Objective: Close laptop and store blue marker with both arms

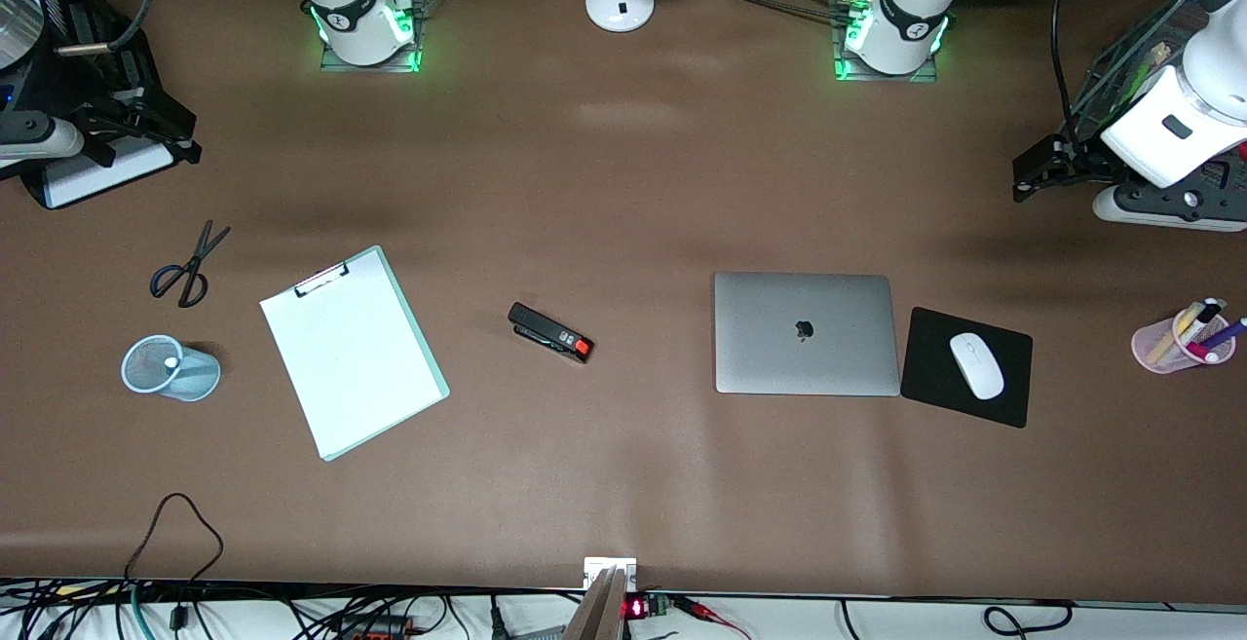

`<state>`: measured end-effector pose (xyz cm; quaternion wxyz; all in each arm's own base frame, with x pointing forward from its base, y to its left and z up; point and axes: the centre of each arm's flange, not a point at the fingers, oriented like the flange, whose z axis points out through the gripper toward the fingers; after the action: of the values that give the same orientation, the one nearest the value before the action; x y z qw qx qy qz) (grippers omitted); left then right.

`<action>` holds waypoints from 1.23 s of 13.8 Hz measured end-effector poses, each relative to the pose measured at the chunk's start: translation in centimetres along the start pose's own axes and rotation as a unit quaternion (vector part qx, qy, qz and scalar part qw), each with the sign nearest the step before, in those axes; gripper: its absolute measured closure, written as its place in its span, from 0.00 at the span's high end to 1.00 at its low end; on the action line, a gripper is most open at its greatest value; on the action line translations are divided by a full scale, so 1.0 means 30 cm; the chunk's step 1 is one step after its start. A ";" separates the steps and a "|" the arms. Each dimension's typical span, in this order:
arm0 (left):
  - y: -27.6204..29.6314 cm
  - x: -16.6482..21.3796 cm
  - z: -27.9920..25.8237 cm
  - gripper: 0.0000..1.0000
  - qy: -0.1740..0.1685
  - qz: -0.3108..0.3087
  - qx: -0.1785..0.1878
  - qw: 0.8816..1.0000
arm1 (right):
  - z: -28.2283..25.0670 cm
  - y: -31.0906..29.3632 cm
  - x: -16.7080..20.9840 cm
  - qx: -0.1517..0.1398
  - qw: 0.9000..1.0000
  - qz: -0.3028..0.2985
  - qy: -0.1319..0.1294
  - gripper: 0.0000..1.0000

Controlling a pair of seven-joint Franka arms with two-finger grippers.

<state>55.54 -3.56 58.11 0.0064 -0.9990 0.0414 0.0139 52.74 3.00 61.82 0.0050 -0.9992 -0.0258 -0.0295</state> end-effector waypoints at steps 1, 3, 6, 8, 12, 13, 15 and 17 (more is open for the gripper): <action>0.000 0.000 0.000 1.00 0.000 0.000 0.000 1.000 | -0.001 -0.001 0.000 0.000 1.000 0.000 0.000 1.00; 0.000 0.000 0.000 1.00 0.000 0.000 0.000 1.000 | -0.007 -0.008 0.000 0.000 1.000 -0.002 0.002 1.00; 0.000 0.000 0.000 1.00 0.000 0.000 0.000 1.000 | -0.007 -0.013 0.000 0.000 1.000 -0.003 0.002 1.00; 0.000 0.000 0.000 1.00 0.000 0.000 0.000 1.000 | -0.007 -0.017 0.000 0.000 1.000 -0.005 0.001 1.00; 0.000 0.000 0.000 1.00 0.000 0.000 0.000 1.000 | -0.005 -0.026 0.000 0.000 1.000 -0.007 0.000 1.00; 0.000 0.000 0.000 1.00 0.000 0.000 0.000 1.000 | -0.005 -0.026 0.000 0.000 1.000 -0.007 0.000 1.00; 0.001 0.000 0.000 1.00 0.000 0.000 0.000 1.000 | -0.004 -0.026 0.000 0.000 1.000 -0.007 0.000 1.00; 0.001 0.000 0.000 1.00 0.000 0.000 0.000 1.000 | -0.004 -0.026 0.000 0.000 1.000 -0.007 0.000 1.00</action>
<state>55.54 -3.59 58.12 0.0064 -0.9990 0.0416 0.0139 52.69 3.76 61.94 0.0049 -0.9990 -0.0326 -0.0291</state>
